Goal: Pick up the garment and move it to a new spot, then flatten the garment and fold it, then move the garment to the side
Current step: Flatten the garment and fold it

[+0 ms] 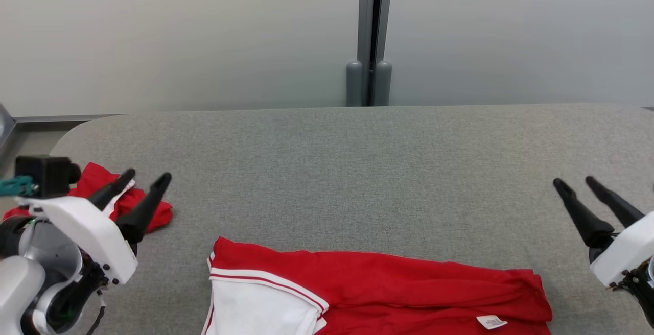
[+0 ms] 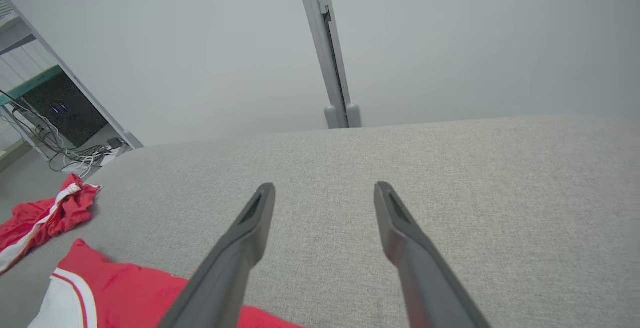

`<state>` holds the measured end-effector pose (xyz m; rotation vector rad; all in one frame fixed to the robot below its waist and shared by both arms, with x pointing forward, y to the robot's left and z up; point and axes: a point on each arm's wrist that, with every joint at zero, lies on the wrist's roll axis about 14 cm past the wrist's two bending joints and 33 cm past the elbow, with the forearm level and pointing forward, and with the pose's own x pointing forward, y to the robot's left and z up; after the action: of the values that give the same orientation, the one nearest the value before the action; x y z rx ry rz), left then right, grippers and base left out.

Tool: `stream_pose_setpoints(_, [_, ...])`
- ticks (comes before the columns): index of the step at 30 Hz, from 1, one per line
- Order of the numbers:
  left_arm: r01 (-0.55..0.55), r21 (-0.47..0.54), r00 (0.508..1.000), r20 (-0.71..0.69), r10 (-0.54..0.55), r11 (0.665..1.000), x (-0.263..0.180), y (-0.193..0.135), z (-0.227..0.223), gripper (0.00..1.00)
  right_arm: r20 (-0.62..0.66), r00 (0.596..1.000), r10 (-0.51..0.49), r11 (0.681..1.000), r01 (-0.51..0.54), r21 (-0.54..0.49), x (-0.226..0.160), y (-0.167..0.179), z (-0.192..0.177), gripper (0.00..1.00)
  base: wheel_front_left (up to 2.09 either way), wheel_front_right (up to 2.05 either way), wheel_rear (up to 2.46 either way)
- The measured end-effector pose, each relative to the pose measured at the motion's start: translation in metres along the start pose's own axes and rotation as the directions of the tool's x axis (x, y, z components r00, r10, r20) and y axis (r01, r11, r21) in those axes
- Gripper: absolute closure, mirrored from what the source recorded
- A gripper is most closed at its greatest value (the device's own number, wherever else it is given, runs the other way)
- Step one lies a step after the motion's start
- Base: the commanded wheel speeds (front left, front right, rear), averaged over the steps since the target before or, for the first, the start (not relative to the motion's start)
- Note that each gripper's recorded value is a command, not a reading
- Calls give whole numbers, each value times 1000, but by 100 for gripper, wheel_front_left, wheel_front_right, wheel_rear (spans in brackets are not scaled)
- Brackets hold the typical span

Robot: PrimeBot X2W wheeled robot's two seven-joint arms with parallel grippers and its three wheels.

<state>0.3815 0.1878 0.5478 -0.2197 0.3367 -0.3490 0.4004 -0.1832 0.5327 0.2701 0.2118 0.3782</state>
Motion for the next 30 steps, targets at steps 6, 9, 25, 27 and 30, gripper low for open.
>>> stream_pose_setpoints(6, [-128, -5, 956, 265, 125, 992, -18, 10, 8, 0, 174, 984, -37, 999, 30, 44, -7, 6, 0, 0, 0, 0, 0])
stream_pose_setpoints(9, [-184, -35, 922, 339, 185, 982, -27, 11, -1, 0, 217, 973, -79, 995, 63, 78, -15, 3, -9, 0, 0, 0, 0])
stream_pose_setpoints(25, [-237, -131, 894, 360, 269, 963, -29, -6, -52, 0, 63, 984, -167, 975, 155, 163, -28, 0, -74, 0, 0, 0, 0])
stream_pose_setpoints(27, [-231, -128, 894, 362, 262, 965, -28, -7, -53, 0, 45, 983, -176, 971, 166, 171, -28, -2, -78, 0, 0, 0, 0])
stream_pose_setpoints(30, [-228, -130, 895, 362, 260, 965, -26, -8, -55, 0, -3, 980, -198, 965, 195, 173, -30, -8, -89, 0, 0, 0, 0])
